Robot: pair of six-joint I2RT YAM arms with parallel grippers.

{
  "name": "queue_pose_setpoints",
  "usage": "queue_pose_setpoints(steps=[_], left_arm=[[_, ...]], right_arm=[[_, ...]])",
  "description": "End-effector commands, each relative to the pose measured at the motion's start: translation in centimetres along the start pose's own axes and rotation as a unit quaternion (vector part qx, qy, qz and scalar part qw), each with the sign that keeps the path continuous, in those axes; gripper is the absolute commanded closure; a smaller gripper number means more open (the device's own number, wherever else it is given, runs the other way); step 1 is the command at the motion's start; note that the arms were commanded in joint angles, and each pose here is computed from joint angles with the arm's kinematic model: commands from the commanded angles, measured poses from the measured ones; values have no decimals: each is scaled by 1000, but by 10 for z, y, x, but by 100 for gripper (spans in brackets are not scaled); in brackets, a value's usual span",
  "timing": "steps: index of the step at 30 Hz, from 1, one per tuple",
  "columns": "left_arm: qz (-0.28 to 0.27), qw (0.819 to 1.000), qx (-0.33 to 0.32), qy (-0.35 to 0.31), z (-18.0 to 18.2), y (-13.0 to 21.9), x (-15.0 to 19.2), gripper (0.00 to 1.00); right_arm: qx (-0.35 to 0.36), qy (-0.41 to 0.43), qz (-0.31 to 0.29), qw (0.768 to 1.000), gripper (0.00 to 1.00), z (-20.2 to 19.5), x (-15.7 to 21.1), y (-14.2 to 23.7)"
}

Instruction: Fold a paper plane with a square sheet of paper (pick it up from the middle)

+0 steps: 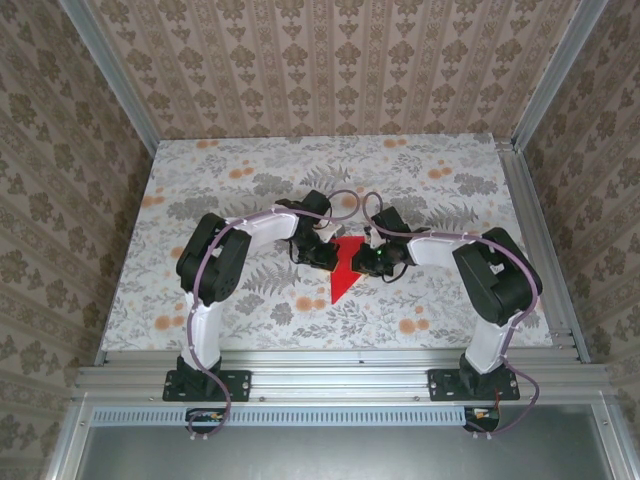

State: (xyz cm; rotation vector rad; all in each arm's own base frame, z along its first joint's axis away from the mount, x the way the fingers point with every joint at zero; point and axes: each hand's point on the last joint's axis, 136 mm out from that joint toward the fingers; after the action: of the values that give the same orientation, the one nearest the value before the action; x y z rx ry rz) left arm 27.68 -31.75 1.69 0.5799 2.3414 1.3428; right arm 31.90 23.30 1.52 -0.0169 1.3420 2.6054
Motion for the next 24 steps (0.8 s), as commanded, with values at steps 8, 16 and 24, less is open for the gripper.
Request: queue_pose_setpoints(steps=[8, 16, 24], left_arm=[[59, 997, -36, 16, 25, -34, 34, 95], [48, 998, -27, 13, 17, -28, 26, 94], [52, 998, -30, 12, 17, -30, 28, 93]], right_arm=[[8, 1, -30, 1000, 80, -22, -12, 30], [-26, -23, -25, 999, 69, -9, -3, 42], [-40, -40, -1, 998, 65, -8, 0, 27]])
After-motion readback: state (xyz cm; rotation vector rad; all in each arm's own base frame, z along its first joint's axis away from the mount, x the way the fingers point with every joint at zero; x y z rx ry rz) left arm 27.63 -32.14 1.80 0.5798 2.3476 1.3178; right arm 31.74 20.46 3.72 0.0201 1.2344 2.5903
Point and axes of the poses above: each hand's point on the last joint's axis, 136 mm out from that joint toward the fingers, its own y axis back along the fingers, its own z axis along the line the jaws close on, x = y × z, and after that the axes turned 3 degrees about -y, right-handed
